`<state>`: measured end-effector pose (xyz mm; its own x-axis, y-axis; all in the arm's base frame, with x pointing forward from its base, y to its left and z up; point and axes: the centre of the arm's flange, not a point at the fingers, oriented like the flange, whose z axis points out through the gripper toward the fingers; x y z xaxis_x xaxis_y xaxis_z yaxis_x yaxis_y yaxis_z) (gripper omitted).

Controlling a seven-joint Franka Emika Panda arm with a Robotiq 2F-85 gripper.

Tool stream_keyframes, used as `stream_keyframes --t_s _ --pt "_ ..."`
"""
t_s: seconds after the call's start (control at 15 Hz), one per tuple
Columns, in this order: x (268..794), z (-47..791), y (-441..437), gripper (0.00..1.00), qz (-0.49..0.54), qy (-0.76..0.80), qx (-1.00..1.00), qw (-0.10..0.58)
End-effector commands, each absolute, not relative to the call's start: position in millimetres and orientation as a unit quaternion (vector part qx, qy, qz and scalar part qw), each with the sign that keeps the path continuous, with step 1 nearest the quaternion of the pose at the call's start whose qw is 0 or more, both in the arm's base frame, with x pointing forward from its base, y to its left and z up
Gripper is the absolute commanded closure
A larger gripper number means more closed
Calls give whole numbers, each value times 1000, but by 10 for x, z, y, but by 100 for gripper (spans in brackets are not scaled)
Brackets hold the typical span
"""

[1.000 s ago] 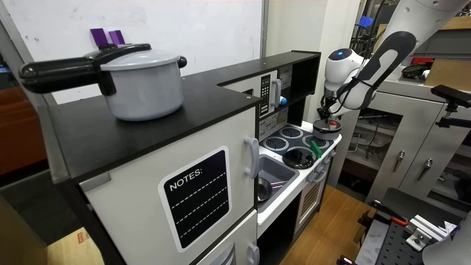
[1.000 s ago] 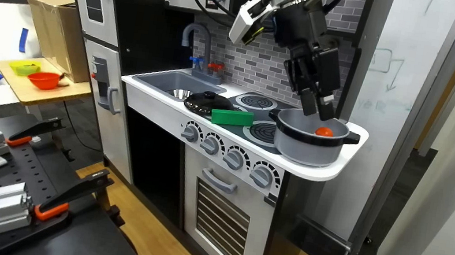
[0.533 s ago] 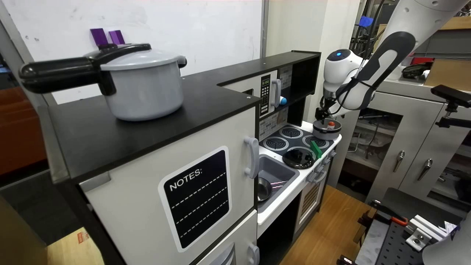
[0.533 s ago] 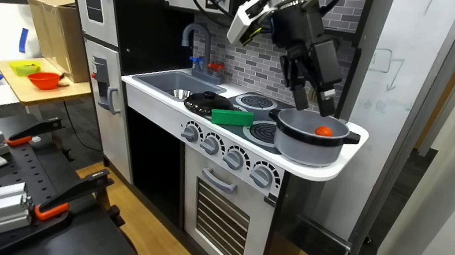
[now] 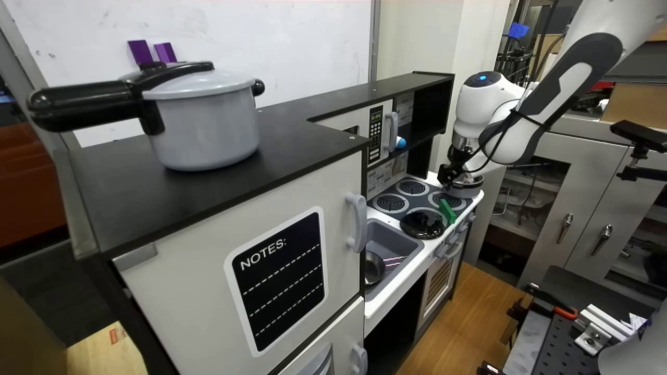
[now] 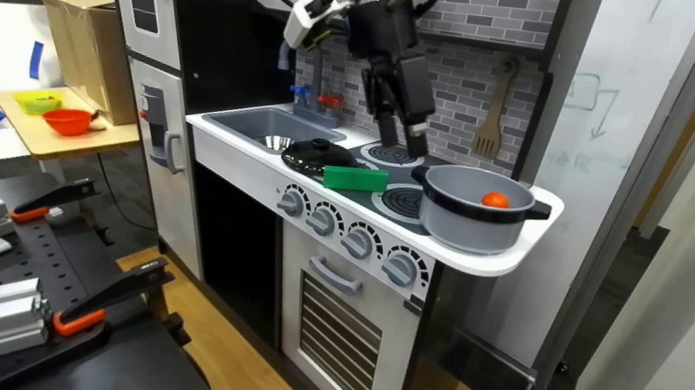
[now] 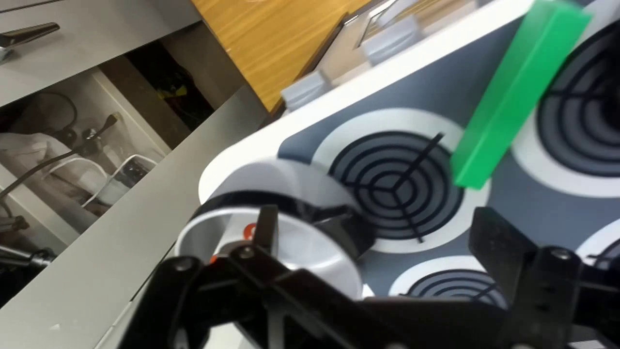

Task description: Take off the lid from the pot, place the white object inside, and cover it with the lid

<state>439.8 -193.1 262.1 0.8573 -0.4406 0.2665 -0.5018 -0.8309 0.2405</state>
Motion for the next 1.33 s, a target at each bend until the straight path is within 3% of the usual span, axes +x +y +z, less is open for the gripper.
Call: stream_keyframes --t_s 0.0,0.33,1.27 --pt "4053 2823 -1455 0 100 -201 969 107" --pt "3863 2886 -1057 0 100 -166 978 72" --pt "4124 2732 -750 0 91 -125 986 61"
